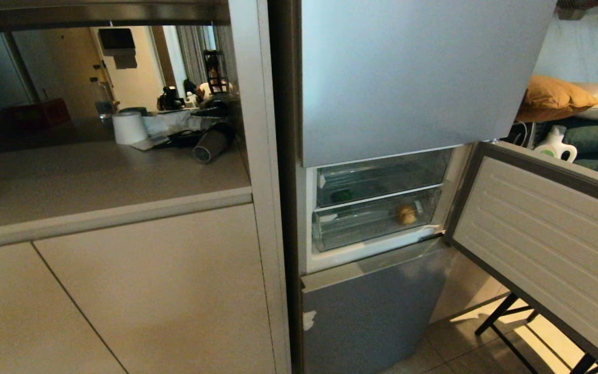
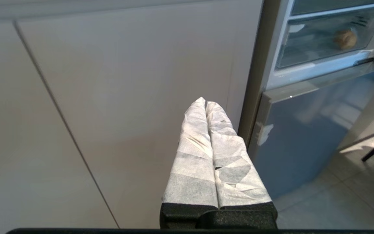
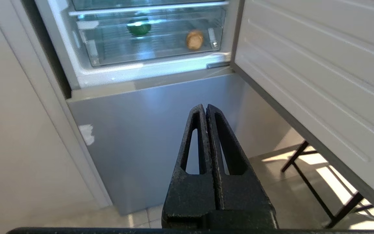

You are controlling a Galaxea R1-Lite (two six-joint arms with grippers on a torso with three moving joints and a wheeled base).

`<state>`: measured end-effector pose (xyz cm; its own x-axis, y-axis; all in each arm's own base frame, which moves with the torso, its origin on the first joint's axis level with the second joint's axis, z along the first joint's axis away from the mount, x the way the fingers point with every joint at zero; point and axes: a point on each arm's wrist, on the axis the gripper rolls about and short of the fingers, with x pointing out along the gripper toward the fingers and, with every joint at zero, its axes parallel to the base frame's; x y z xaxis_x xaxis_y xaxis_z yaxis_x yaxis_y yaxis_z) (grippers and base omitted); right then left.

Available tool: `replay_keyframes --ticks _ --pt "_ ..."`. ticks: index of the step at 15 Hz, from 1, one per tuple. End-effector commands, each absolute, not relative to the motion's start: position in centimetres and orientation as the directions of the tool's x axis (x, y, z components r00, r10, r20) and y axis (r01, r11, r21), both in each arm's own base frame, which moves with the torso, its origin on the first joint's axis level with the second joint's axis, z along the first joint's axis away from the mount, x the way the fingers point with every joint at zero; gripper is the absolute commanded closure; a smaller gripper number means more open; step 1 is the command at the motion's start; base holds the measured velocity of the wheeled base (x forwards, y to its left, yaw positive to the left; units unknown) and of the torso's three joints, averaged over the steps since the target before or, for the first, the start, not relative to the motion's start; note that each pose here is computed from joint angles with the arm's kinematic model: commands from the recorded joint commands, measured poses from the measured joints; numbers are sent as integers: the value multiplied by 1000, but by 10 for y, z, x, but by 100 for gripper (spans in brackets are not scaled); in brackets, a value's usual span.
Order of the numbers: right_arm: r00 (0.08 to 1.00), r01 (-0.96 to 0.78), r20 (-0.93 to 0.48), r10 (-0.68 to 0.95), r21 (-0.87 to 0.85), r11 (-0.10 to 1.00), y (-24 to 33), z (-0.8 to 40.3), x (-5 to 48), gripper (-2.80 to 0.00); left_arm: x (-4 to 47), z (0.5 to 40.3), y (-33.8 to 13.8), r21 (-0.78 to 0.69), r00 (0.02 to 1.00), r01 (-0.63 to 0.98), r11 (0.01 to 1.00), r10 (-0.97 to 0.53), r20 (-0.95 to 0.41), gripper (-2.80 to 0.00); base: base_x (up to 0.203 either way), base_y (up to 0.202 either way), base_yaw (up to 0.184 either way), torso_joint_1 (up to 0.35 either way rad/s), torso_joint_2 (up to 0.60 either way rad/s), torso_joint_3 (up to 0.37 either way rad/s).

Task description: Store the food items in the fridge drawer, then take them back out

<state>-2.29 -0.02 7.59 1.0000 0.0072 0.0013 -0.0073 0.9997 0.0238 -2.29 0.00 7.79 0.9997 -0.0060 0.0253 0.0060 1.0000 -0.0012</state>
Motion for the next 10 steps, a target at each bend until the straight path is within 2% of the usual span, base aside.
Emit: replay_keyframes --ticks 1,10 --pt "1000 -6 0 6 21 1000 0 76 -23 0 -22 75 0 -1 1000 6 1000 -6 15 0 0 0 0 0 0 0" --pt "1000 -6 0 6 34 999 0 76 -23 0 -22 75 0 -1 1000 6 1000 -6 14 0 0 0 0 0 0 0"
